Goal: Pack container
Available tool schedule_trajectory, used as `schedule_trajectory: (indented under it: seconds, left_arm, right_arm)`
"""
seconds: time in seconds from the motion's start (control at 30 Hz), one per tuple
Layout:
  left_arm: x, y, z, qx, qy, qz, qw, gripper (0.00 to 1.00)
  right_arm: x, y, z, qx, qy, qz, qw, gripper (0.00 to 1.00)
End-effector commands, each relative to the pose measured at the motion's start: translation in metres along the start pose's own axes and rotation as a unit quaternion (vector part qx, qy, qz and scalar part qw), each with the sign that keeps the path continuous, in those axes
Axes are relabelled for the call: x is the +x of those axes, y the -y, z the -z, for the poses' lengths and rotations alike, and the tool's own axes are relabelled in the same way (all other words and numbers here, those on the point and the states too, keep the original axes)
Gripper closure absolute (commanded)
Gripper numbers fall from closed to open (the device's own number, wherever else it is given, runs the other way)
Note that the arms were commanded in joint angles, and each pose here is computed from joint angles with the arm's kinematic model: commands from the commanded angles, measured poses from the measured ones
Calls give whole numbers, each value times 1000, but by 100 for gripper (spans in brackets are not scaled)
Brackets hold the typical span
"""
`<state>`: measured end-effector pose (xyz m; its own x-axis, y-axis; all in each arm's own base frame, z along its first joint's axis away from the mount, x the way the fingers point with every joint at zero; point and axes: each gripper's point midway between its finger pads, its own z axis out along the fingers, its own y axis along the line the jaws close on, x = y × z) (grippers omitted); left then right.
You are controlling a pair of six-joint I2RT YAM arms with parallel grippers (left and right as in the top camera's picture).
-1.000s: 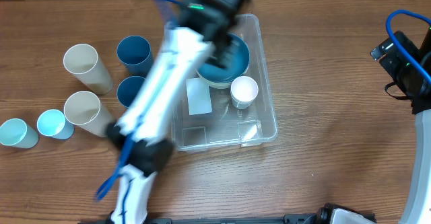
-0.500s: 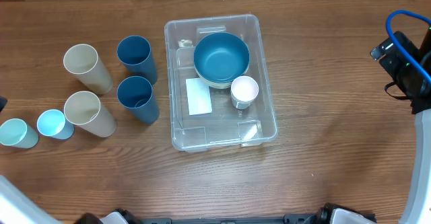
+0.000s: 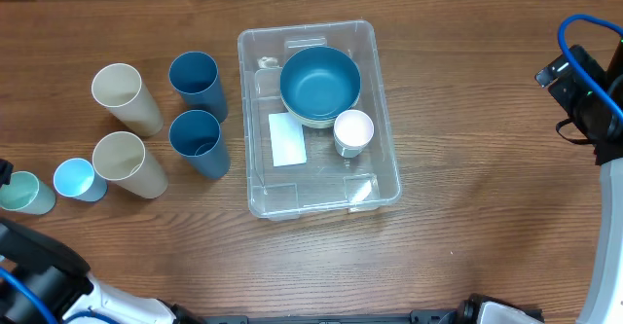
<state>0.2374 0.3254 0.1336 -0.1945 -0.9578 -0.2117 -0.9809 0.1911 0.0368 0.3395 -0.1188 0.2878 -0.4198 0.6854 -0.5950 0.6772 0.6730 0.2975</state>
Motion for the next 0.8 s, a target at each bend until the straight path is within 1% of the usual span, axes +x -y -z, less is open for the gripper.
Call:
schedule_trajectory:
  seconds: [0.0,0.1,0.13,0.17,0.2,0.27,0.3,0.37,0.4,0.47,0.5,0.6,0.63,0.67,0.7,0.73,0.77]
  left_arm:
    - [3,0,-41,-26,-36,-16,999,39]
    - [3,0,-67,-44,-49,-21,998,41]
    - [3,1,-74,-46,-52,-23,997,46]
    - [2,2,-79,-46,-52,-23,997,56]
    - [0,3,-81,-44,-48,-22,998,70]
    - [-4,6,-83,-39,-41,-21,998,91]
    - [-5,6,-83,-38,-40,-21,998,96]
    - [-7,6,-73,-33,-39,-18,999,96]
    - [-8,10,-63,-16,-40,-15,999,96]
    - [-16,33,-24,63,-33,-9,997,96]
    - [-22,44,10,106,-16,-8,994,96]
    - [-25,60,94,173,45,-23,984,96]
    - [-12,71,146,216,75,-45,972,96]
    - [2,79,176,243,92,-65,963,96]
    - [23,91,207,279,106,-104,949,96]
    - [47,102,234,311,117,-145,932,96]
    - [82,114,264,342,129,-200,909,96]
  right_arm:
    - [-5,0,4,0,10,-3,1000,0]
    - [-5,-1,4,0,10,-3,1000,0]
    - [-5,-1,4,0,10,-3,1000,0]
    - [-5,-1,4,0,10,-3,1000,0]
    - [-5,-1,4,0,10,-3,1000,0]
    - [-5,-1,4,0,10,-3,1000,0]
    - [-5,-1,4,0,10,-3,1000,0]
    - [-5,-1,4,0,10,-3,1000,0]
    - [-5,-1,4,0,10,-3,1000,0]
    - [-5,-1,4,0,10,-3,1000,0]
    - [-5,0,4,0,10,-3,1000,0]
    - [-5,0,4,0,10,-3,1000,0]
    - [-5,-1,4,0,10,-3,1000,0]
    - [-5,-1,4,0,10,-3,1000,0]
    - [-5,-1,4,0,10,-3,1000,0]
    - [-5,-1,4,0,10,-3,1000,0]
    - [-5,-1,4,0,10,-3,1000,0]
